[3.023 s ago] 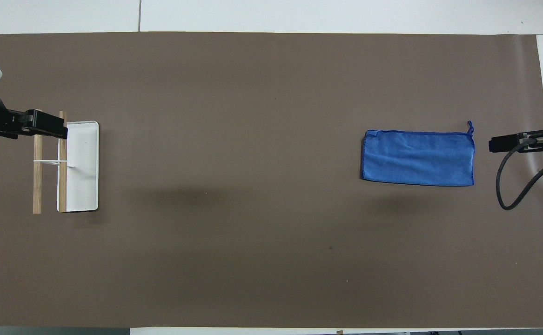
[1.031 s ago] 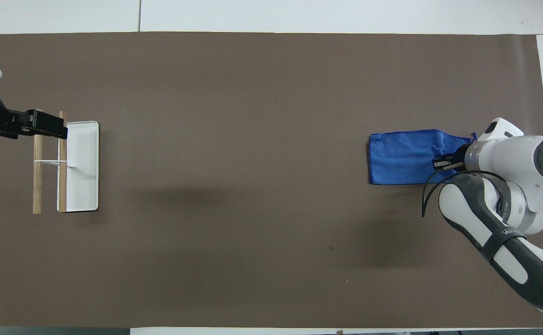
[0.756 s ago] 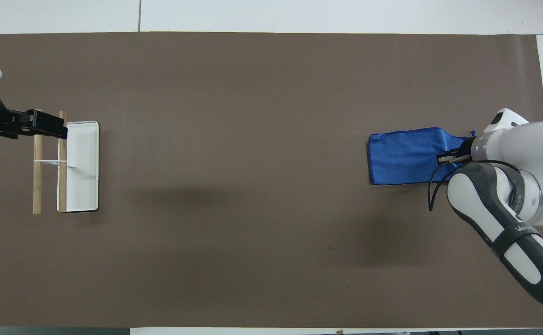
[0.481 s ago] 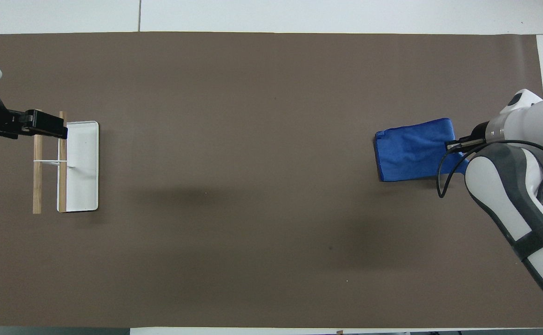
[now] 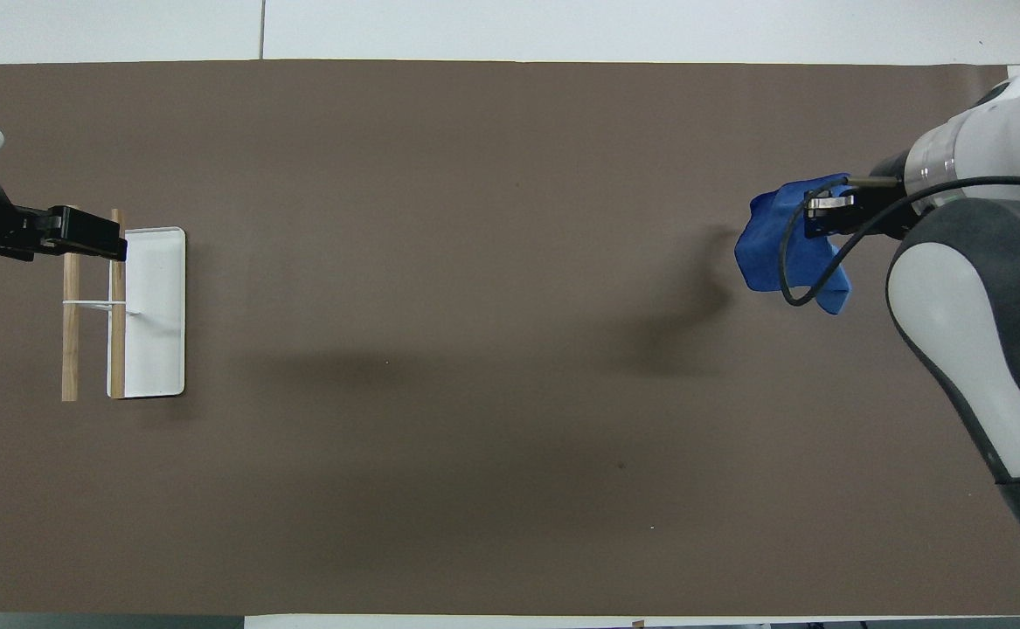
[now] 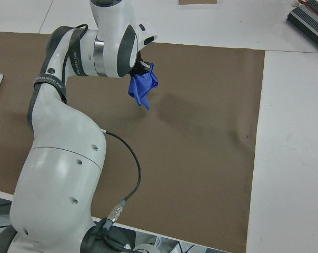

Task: Right arm passes towel to left arm to hang
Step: 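Lift the blue towel with the right gripper toward the table center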

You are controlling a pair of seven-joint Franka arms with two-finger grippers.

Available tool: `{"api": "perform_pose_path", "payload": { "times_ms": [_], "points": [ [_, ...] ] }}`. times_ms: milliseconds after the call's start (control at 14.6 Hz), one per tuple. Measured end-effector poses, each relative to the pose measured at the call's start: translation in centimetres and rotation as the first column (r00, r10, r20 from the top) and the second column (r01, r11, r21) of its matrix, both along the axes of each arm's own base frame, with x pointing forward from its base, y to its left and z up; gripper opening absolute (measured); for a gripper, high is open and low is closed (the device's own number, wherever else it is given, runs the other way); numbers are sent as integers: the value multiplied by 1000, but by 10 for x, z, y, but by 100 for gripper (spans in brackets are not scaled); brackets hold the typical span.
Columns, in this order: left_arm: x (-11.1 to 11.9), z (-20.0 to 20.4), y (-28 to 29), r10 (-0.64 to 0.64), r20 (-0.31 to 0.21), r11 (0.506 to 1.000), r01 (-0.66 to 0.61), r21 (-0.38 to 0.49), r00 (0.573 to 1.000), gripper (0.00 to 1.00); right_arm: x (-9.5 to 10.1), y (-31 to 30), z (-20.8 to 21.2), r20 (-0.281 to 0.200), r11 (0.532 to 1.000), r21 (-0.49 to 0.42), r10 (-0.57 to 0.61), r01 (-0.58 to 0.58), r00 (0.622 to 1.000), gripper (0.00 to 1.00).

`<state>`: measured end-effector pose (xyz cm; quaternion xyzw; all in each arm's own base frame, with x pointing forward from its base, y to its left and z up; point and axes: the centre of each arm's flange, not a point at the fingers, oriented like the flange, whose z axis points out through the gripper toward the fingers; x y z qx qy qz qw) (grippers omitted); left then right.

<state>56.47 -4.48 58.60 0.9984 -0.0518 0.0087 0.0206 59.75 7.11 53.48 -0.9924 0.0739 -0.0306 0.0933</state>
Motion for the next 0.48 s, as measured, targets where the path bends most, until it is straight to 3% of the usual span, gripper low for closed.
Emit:
{"api": "perform_pose_path", "payload": {
  "times_ms": [137, 275, 481],
  "points": [
    [0, 0, 0, 0, -1, 1000, 0, 0, 1000, 100, 6, 20, 18, -15, 984, 125, -123, 123, 992, 3],
    [0, 0, 0, 0, -2, 1000, 0, 0, 1000, 100, 13, 47, 25, -48, 938, 237, -249, 253, 967, 3],
    [-1, -1, -1, -1, -12, 1000, 1, 1, 1000, 100, 24, 100, 25, -108, 803, 406, -432, 437, 895, 3]
  ]
}}
